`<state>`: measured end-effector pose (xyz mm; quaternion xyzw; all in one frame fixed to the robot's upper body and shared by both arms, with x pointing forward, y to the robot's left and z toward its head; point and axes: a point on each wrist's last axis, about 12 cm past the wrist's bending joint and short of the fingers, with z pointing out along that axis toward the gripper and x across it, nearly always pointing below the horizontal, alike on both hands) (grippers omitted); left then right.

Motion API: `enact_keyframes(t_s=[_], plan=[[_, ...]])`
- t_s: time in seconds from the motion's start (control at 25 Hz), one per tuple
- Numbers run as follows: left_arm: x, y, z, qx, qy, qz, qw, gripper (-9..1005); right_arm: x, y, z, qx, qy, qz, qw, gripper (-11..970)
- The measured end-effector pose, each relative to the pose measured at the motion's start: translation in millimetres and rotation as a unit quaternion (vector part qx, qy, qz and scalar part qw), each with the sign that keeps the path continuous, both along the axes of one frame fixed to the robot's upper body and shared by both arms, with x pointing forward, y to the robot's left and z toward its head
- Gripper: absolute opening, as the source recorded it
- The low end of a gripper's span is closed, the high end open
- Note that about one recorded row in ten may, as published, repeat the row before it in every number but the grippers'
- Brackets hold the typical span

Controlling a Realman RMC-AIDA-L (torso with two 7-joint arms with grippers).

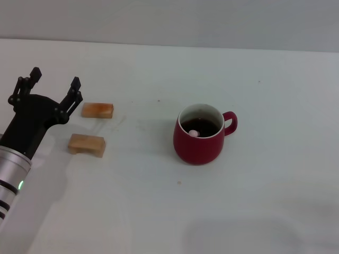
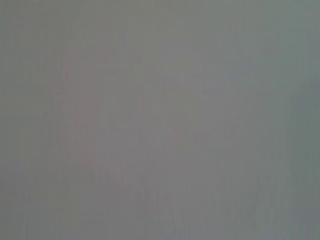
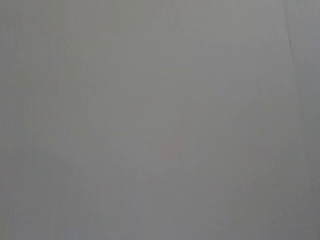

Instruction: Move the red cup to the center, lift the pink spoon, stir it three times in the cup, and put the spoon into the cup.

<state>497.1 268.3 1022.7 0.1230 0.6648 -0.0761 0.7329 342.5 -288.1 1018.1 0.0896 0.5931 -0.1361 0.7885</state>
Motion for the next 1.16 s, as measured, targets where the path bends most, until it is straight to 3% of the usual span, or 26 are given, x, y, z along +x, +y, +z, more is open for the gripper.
enact_keyframes(t_s=[1.16], plan=[[-6.7, 10, -3.7, 0.001, 0.002, 0.016, 1.000, 866, 6.0, 4, -0.7, 0.003, 0.003, 0.009, 1.000, 0]])
